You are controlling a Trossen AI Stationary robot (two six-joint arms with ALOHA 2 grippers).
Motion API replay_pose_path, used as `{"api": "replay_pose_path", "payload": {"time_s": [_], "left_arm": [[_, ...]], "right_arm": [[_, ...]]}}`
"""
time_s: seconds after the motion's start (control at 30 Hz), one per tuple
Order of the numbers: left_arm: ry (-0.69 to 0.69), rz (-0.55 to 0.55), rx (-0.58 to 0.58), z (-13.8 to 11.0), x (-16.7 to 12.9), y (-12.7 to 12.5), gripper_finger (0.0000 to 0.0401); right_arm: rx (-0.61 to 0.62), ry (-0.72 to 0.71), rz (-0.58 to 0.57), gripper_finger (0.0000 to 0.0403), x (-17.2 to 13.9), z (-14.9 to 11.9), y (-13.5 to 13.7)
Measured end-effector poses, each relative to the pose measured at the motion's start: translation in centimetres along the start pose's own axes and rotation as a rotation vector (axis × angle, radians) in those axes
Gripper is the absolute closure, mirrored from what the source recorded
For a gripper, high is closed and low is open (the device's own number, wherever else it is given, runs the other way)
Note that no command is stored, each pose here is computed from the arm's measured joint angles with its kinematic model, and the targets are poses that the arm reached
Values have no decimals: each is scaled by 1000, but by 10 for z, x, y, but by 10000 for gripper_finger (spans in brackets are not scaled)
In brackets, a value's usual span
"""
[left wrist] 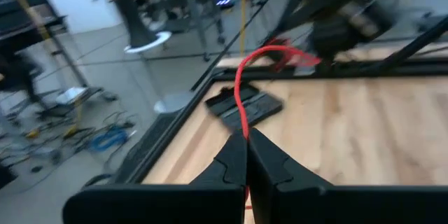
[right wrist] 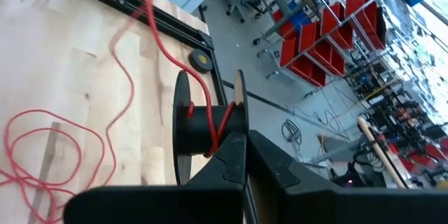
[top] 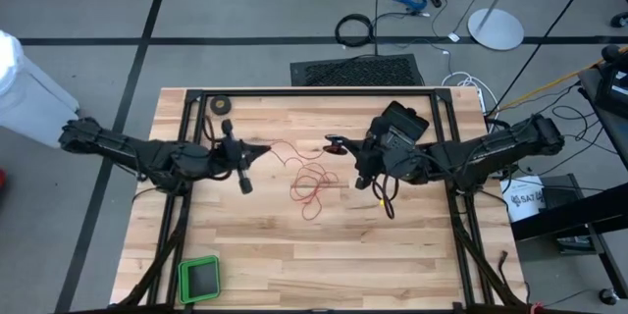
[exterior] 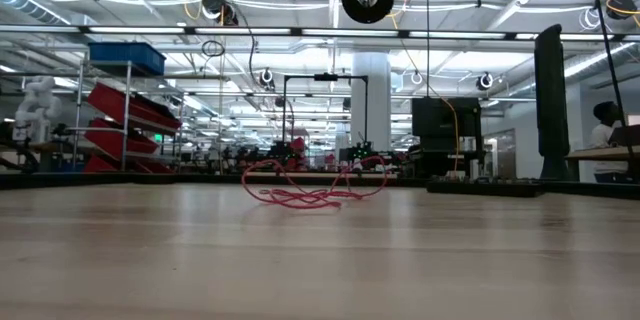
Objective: Coil cords
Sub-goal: Uncoil the red wire from the spool
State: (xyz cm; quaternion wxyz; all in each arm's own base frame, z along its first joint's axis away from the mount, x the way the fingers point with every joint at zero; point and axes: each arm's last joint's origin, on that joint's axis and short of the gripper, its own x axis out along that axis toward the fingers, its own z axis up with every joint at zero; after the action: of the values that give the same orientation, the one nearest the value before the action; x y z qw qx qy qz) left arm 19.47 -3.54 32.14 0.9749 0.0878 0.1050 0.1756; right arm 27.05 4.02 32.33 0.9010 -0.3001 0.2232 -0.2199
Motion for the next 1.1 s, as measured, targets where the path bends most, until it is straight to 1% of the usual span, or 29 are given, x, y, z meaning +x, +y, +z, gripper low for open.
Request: {"api": "replay_pose_path", "payload": {"time_s": [0.37,0.47,0.63,0.83,0.97,1.1], "left_arm": [[-149,-223,-68,14,2,-20,401],[-166,-296,-68,13,10,-31,401],[-205,-400,-70,8,32,-54,401],[-240,-490,-78,-8,67,-81,401],[-242,-500,-86,-25,88,-97,401],[-224,-505,-115,-44,109,-105,401]], "right_arm": [[83,40,-52,403,12,-7,-14],[118,54,-71,403,16,-10,-19],[141,66,-96,403,21,-13,-25],[156,72,-123,403,25,-15,-31],[162,68,-130,403,26,-15,-33],[167,46,-133,403,26,-13,-34]]}}
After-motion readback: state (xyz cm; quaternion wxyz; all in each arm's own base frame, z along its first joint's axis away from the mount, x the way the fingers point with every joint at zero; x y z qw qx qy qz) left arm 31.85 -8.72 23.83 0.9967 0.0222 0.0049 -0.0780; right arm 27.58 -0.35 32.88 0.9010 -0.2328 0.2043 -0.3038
